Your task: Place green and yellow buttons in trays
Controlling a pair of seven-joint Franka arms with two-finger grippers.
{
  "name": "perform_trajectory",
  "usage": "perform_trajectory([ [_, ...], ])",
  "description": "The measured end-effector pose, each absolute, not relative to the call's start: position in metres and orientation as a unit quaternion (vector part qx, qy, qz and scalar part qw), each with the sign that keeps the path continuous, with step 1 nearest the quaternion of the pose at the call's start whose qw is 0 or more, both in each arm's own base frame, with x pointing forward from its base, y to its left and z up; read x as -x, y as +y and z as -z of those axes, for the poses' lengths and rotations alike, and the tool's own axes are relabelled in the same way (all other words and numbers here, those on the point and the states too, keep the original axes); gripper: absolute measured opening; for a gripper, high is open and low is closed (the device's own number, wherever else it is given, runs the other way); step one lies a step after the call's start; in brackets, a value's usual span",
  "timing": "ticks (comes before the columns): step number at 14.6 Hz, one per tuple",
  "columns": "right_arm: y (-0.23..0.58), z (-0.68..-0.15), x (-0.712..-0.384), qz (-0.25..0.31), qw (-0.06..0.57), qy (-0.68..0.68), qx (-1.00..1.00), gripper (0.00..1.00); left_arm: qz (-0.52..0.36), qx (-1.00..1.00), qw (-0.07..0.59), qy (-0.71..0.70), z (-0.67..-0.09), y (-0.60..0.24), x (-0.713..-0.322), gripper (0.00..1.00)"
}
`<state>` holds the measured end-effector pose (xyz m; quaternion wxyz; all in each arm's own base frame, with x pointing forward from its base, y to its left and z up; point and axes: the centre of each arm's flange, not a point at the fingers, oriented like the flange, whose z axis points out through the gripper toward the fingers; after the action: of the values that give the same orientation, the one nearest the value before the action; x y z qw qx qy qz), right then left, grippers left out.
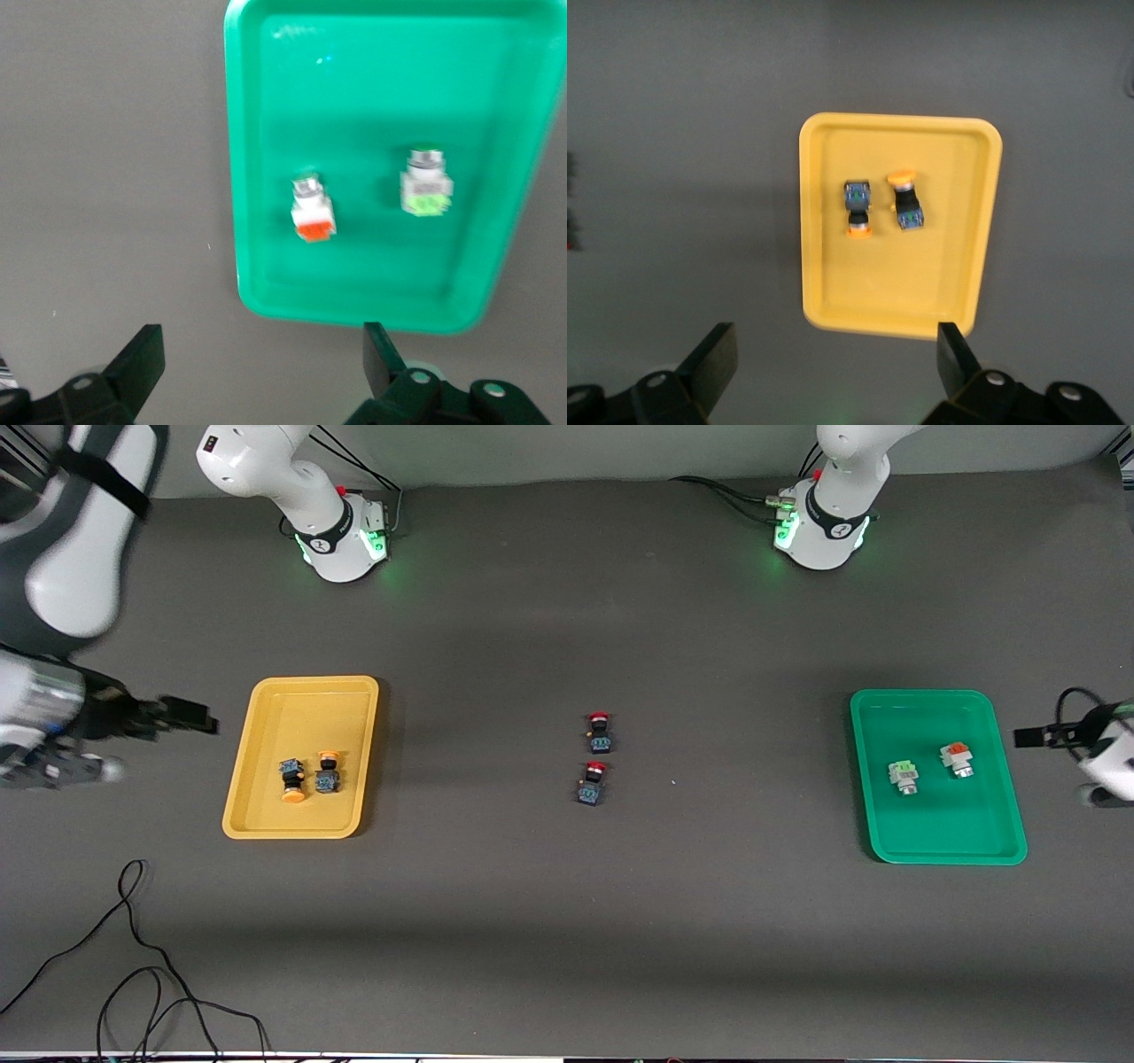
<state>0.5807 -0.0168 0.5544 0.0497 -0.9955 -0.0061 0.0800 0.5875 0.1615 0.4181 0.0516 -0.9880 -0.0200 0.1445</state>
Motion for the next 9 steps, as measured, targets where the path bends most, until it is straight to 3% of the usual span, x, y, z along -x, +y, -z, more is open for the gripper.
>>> perform_trajectory([
  [5, -0.031, -0.645, -0.556, -0.071, 0.013, 0.005, 0.997, 1.0, -0.143, 0.989, 0.028, -0.001, -0.516, 0.105, -0.574, 1.0],
  [9, -0.019, -0.647, -0.558, -0.073, 0.003, -0.001, 0.997, 1.0, -0.13, 0.991, 0.017, 0.023, -0.562, 0.038, -0.555, 1.0],
])
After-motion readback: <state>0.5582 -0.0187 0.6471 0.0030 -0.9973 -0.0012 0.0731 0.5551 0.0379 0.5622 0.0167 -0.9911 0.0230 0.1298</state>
